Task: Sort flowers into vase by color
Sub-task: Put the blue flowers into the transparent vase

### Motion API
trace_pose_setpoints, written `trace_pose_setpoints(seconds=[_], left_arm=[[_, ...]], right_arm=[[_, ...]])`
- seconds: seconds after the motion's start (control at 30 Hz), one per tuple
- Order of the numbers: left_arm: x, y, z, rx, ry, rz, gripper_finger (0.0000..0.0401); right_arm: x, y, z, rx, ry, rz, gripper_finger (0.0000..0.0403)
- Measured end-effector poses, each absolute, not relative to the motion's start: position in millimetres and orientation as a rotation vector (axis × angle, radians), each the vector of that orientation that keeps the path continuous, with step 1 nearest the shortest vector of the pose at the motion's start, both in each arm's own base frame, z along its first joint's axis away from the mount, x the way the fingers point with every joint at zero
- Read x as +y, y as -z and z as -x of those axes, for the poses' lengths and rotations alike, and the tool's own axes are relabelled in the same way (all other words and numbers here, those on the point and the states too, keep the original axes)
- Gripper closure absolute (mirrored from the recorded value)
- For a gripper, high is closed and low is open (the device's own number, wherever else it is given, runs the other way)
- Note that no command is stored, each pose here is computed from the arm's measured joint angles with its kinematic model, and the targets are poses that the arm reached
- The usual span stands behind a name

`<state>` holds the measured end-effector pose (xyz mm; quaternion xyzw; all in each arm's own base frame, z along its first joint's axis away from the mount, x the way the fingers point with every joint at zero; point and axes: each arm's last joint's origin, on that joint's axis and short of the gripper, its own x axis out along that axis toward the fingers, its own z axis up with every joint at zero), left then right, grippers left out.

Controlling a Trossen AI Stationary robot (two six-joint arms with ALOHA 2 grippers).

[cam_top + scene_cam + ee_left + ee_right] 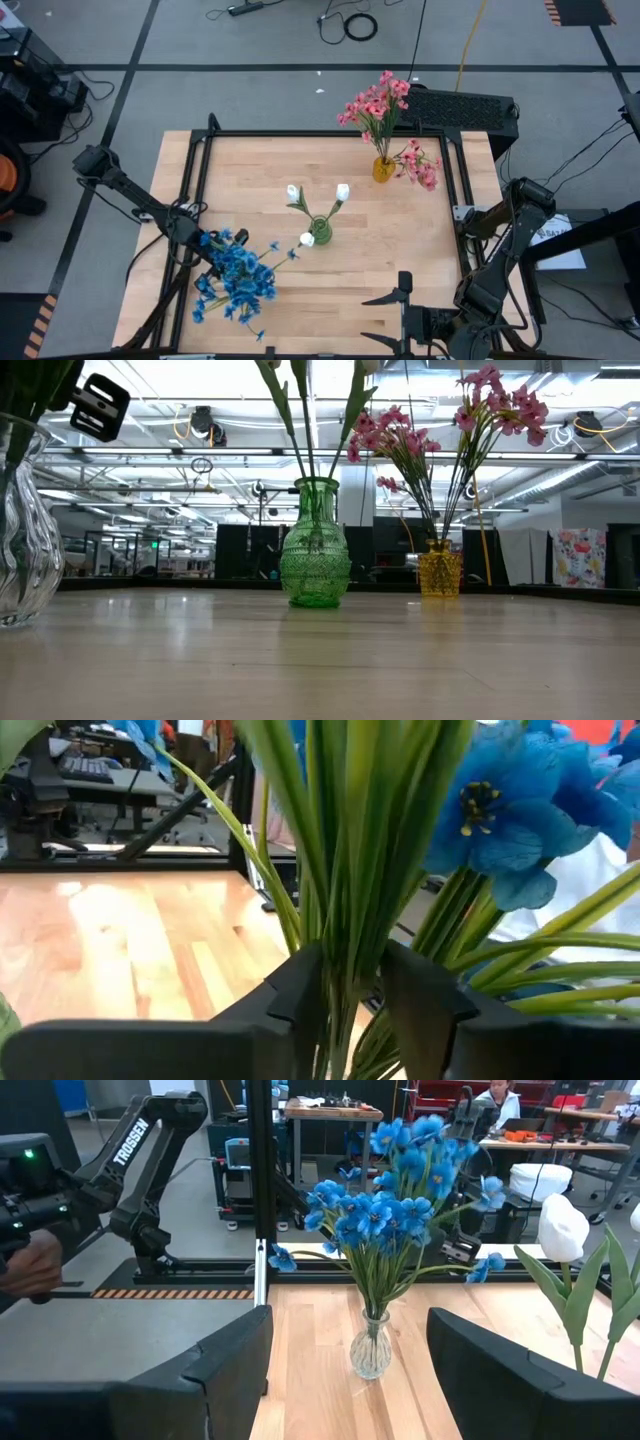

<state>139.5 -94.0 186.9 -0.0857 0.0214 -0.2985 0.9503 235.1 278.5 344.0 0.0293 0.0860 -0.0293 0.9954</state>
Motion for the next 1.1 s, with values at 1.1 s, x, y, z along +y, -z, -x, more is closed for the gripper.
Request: trace_pose_setpoints(seconds=[1.1], left_arm=[[-72, -199, -110, 0.112, 0.553, 0.154, 0.0194]], right_arm=[[279, -344, -235, 0.175, 0.054, -0.051, 0.0145]])
